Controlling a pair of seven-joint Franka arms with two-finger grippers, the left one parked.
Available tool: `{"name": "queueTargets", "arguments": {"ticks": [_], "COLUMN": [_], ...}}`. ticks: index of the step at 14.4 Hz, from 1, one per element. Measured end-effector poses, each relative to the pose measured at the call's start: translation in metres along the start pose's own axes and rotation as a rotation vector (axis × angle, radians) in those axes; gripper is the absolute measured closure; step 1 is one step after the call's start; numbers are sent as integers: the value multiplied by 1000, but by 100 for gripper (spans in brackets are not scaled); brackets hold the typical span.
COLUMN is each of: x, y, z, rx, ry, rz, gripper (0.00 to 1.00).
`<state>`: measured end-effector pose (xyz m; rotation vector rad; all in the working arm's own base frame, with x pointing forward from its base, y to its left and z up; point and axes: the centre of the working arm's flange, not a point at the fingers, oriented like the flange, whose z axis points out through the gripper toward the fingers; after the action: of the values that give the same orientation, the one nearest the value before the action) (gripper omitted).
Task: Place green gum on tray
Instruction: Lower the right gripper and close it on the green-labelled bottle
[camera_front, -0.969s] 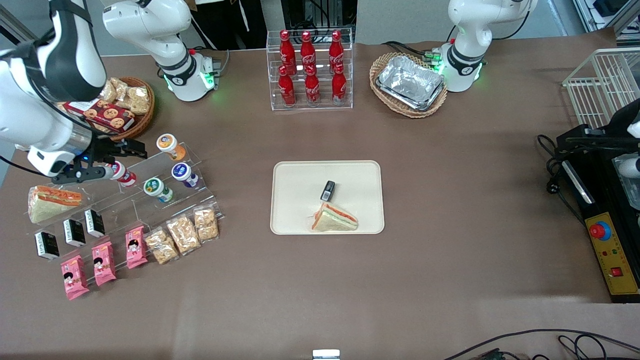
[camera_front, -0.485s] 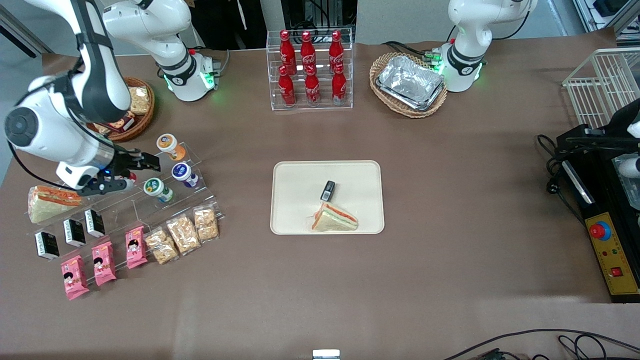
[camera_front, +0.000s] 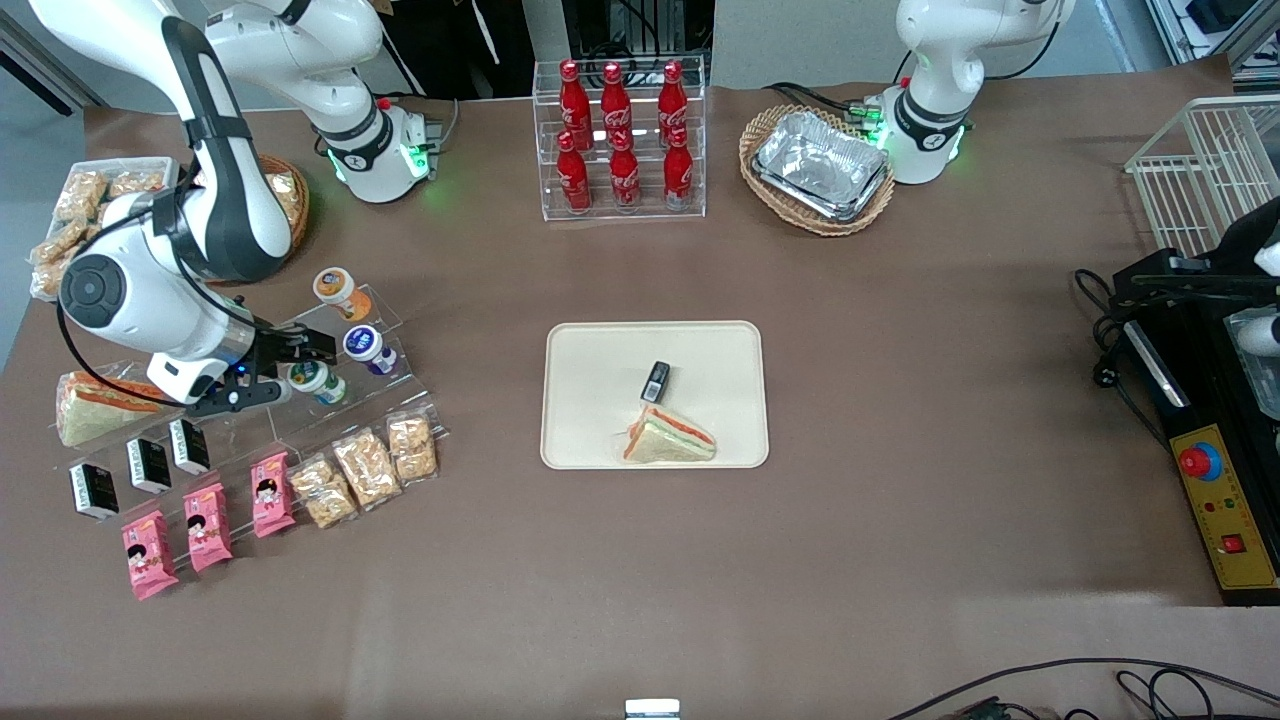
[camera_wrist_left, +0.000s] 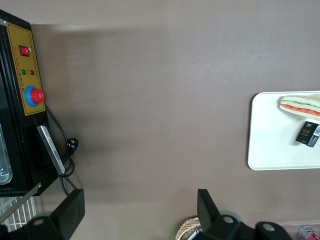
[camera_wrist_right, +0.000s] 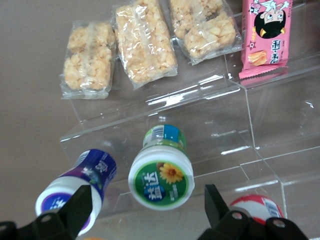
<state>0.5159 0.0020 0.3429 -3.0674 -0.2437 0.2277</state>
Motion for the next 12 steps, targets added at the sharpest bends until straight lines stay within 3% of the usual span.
{"name": "queueTargets", "arguments": {"ticks": [6,8,10,12], "x": [4,4,5,6], "y": [5,5,6,7], "z": [18,19,21,22], "rx": [-3,-3,-4,-5], "ry": [-19,-20,-19,-17], "rz": [-21,-32,-41,-50], "gripper": [1,21,26,41]}}
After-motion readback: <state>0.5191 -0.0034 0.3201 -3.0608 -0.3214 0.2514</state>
